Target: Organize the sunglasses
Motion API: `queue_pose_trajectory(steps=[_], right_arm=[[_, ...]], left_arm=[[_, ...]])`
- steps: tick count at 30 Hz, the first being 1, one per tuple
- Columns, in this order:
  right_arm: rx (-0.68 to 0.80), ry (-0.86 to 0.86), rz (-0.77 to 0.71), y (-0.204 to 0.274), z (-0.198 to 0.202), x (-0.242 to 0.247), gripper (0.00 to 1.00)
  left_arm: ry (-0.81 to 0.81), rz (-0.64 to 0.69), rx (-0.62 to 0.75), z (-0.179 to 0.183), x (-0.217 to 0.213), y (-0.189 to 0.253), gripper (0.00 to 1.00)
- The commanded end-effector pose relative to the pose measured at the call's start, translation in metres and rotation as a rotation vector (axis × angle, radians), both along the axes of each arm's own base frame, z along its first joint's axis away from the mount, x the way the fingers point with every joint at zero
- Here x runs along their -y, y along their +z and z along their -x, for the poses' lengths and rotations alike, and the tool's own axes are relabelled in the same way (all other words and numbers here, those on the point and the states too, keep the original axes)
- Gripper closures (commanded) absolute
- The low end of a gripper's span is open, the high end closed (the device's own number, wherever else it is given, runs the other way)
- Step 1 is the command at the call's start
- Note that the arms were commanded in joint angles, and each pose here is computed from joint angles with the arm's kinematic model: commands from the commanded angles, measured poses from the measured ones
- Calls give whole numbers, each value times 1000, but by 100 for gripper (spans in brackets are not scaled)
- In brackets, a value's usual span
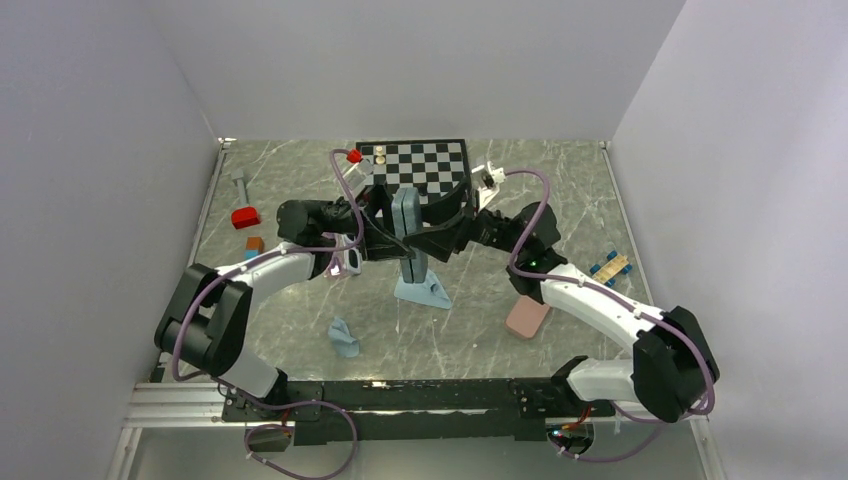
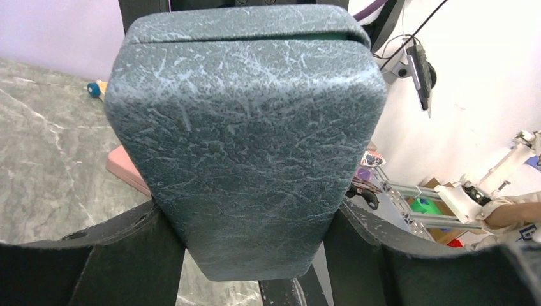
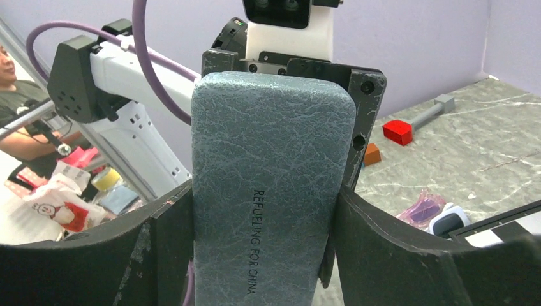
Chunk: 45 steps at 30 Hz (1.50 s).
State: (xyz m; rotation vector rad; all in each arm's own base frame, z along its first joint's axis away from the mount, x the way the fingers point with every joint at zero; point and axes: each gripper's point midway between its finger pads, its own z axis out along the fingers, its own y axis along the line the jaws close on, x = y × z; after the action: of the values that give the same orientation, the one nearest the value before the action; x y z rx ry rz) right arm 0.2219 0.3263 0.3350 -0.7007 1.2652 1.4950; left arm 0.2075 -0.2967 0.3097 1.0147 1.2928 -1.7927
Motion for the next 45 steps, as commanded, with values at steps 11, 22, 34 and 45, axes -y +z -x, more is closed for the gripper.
queue_pose_trajectory(steps=[11,22,34,45], right_arm=[[379,547,244,-19,93,23,100],[439,756,197,-19,116,42,100],[286,708,219,-10,105,39,100],[131,616,199,-8,67,41,100]], left_arm=[[-130,29,244,40,-10,19,100],[-169,-1,392,60,-21,7,97],[-164,-28,269,39,-12,7,1],[88,-62,127,-10,-29,-8,1]])
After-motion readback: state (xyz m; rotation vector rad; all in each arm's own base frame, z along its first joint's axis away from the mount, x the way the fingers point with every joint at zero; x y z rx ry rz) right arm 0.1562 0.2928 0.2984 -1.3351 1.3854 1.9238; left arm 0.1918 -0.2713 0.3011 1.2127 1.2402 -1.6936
